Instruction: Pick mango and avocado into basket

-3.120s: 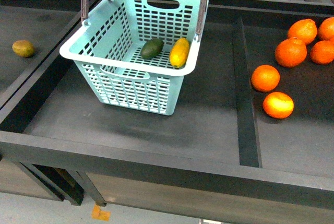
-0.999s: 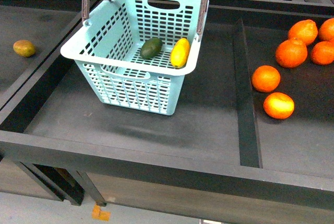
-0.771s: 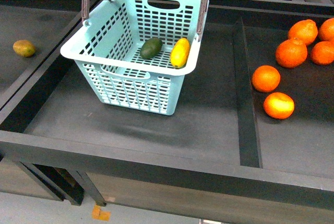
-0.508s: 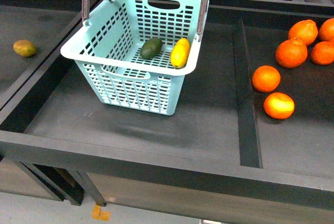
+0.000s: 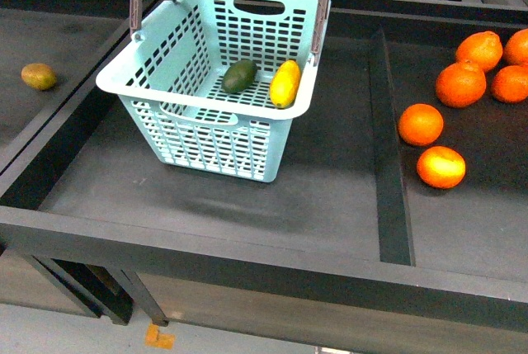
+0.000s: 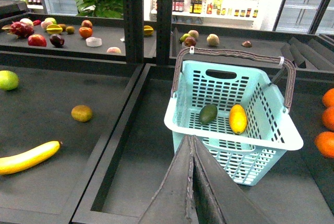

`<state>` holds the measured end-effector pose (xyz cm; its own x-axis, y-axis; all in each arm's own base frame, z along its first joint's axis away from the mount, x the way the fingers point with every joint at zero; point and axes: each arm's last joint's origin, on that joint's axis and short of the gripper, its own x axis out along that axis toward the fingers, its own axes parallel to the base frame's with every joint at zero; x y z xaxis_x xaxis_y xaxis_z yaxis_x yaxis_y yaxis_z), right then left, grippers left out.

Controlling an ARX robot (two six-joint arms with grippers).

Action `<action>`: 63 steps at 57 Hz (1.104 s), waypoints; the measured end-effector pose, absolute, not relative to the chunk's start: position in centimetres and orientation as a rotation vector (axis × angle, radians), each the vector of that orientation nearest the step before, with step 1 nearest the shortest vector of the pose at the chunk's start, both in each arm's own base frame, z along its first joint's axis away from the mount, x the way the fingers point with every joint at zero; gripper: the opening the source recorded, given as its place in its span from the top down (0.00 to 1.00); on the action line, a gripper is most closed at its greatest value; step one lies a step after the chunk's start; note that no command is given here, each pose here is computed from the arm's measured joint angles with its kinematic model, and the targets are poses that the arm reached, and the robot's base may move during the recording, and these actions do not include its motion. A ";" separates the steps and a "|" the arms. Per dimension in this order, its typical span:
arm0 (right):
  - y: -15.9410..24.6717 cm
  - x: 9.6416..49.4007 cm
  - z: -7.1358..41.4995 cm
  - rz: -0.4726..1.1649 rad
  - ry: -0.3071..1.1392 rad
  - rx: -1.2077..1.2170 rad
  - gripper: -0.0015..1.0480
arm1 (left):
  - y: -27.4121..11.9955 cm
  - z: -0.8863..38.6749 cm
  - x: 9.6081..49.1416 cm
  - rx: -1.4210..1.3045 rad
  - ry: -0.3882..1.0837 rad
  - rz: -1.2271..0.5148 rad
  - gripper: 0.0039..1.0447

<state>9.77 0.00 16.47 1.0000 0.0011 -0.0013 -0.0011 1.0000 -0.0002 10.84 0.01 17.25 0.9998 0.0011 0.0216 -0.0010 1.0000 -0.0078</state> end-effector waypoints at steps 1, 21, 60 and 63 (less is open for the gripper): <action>0.0 9.8 16.5 0.001 0.001 0.000 0.07 | 0.0 17.2 10.8 -0.008 -0.022 0.001 0.98; 0.0 9.8 16.5 0.001 0.001 0.000 0.07 | 0.0 17.0 9.7 -0.007 -0.016 0.001 0.98; 0.0 9.8 16.5 0.001 0.001 0.000 0.07 | 0.0 17.0 9.7 -0.007 -0.016 0.000 0.24; 0.0 9.8 16.5 0.001 0.001 0.000 0.07 | 0.0 17.0 9.7 -0.007 -0.016 0.000 0.16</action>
